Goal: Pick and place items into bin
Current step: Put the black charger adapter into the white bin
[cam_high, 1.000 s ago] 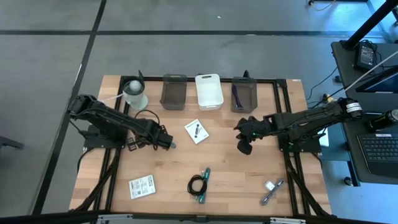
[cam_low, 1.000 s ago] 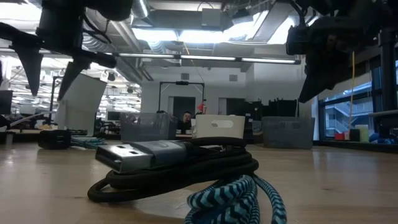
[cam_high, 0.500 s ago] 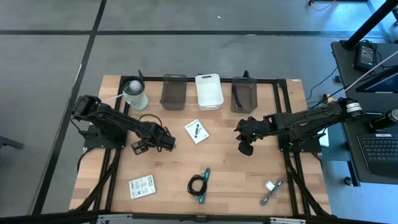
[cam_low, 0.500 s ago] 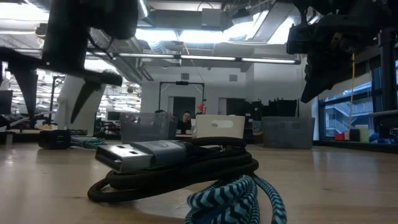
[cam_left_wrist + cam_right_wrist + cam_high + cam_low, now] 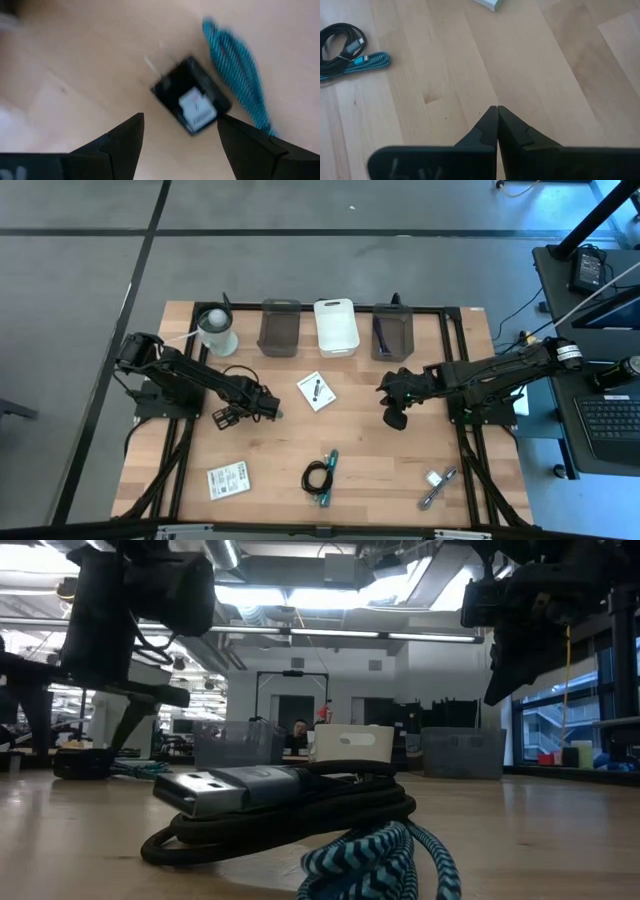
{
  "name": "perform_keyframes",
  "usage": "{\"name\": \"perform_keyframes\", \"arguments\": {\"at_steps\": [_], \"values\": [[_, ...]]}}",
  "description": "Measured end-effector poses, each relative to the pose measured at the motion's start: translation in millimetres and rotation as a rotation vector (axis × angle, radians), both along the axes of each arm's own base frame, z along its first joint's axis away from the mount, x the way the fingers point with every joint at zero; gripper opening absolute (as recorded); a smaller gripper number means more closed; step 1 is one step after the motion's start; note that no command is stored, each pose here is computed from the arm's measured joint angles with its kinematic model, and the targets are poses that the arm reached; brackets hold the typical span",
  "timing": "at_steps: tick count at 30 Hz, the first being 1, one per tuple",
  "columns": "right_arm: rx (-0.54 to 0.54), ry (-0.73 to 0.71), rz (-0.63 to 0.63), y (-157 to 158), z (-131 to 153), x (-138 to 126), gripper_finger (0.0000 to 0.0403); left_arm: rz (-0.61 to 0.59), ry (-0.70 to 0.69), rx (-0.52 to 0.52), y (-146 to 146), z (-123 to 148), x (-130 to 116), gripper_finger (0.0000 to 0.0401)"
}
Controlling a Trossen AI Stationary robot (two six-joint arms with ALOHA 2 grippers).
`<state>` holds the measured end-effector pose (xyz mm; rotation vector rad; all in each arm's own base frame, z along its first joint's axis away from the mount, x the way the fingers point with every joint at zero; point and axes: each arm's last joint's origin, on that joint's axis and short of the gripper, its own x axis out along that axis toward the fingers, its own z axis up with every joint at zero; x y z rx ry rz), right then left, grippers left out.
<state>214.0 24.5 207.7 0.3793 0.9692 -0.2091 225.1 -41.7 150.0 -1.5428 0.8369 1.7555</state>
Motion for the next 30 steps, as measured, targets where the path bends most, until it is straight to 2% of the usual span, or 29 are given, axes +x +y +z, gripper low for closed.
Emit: {"name": "perform_keyframes", "arguments": {"at_steps": [6, 15, 19, 23, 27, 30], "values": [[0.001, -0.002, -0.002, 0, 0, 0, 0.0009, -0.034, 0.049, -0.056, -1, 0, -4, 0.0246], [0.014, -0.003, -0.022, 0, 0, 0, 0.0009, -0.049, 0.138, -0.054, -4, 2, -13, 0.0246], [0.015, -0.003, -0.022, 0, 0, 0, 0.0009, -0.069, 0.162, -0.106, -8, 2, -15, 0.0246], [0.014, -0.003, -0.022, 0, 0, 0, 0.0009, -0.075, 0.158, -0.118, -11, 2, -15, 0.0246], [0.014, -0.003, -0.021, 0, 0, 0, 0.0009, -0.073, 0.088, -0.122, -11, 3, -10, 0.0246], [0.011, -0.004, -0.018, 0, 0, 0, 0.0009, -0.06, 0.073, -0.073, -5, 4, -9, 0.0246]]}}
